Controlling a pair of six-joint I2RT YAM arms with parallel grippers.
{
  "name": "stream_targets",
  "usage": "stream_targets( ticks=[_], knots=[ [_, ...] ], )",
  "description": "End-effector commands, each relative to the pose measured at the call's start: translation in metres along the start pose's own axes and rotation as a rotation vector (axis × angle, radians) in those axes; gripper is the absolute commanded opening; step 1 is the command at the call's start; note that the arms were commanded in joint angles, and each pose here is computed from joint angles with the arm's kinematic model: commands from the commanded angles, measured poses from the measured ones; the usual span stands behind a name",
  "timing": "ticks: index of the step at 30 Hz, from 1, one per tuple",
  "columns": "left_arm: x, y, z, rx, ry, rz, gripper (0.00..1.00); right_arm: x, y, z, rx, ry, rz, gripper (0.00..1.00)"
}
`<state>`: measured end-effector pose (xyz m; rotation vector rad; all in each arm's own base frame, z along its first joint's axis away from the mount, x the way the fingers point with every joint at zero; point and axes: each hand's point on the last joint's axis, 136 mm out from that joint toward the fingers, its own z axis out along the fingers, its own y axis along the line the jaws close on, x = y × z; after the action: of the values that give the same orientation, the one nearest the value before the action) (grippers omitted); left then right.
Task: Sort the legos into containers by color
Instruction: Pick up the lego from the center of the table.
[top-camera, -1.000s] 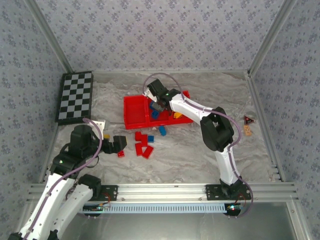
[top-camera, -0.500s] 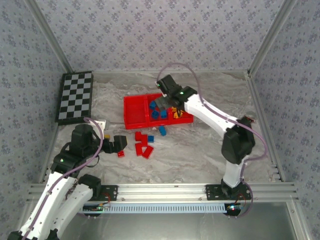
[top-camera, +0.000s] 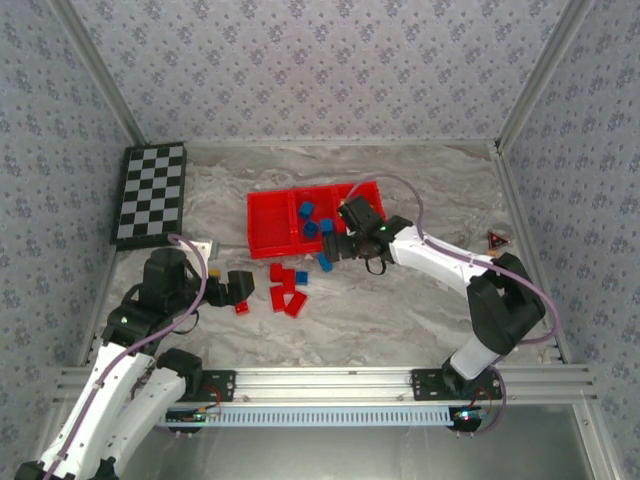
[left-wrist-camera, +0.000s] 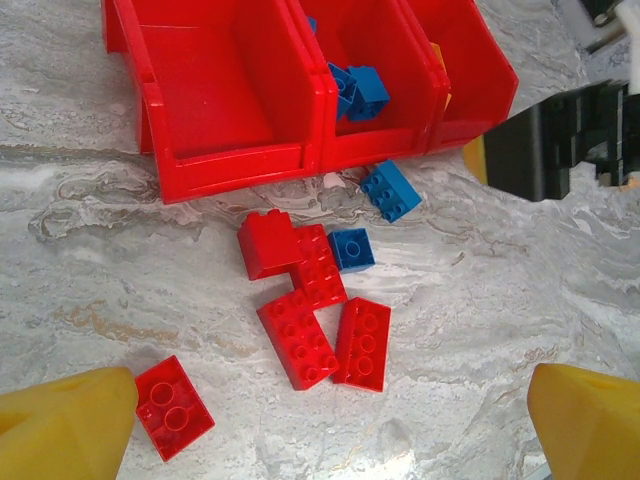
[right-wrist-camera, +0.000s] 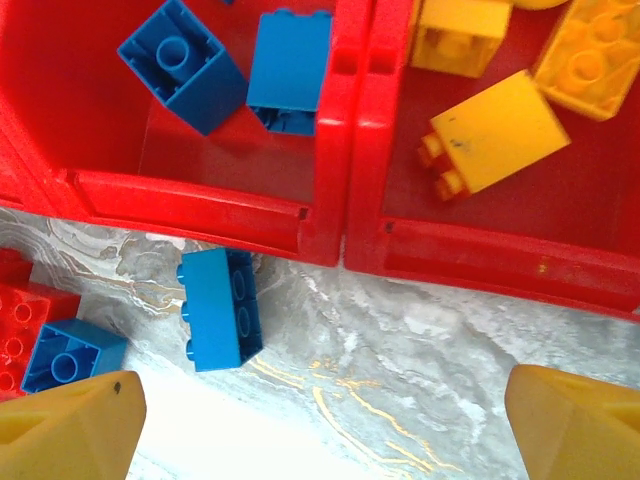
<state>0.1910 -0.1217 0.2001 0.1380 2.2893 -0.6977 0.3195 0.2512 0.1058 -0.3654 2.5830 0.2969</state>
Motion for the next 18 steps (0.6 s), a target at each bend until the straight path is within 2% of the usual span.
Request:
stream_targets(
  ticks=[1, 6, 9, 11, 18],
  knots=[
    [0.0, -0.001, 0.0, 0.004, -0.003, 0.013, 1.0, 0.007, 0.02, 0.014, -0.051, 0.022, -0.029, 0.92],
    [0.0, 0.0, 0.001, 0.002, 0.002, 0.011, 1.0, 0.014, 0.035, 0.028, -0.064, 0.059, -0.117, 0.87],
    [0.0, -0.001, 0.001, 0.003, 0.002, 0.012, 1.0, 0.024, 0.033, 0.04, -0.044, 0.109, -0.134, 0.8],
    [0.0, -0.001, 0.001, 0.002, 0.002, 0.012, 1.0, 0.013, 0.038, 0.042, -0.043, 0.097, -0.142, 0.74],
    [0.0, -0.001, 0.001, 0.004, 0.002, 0.013, 1.0, 0.014, 0.038, 0.054, -0.004, 0.124, -0.179, 0.65]
  ],
)
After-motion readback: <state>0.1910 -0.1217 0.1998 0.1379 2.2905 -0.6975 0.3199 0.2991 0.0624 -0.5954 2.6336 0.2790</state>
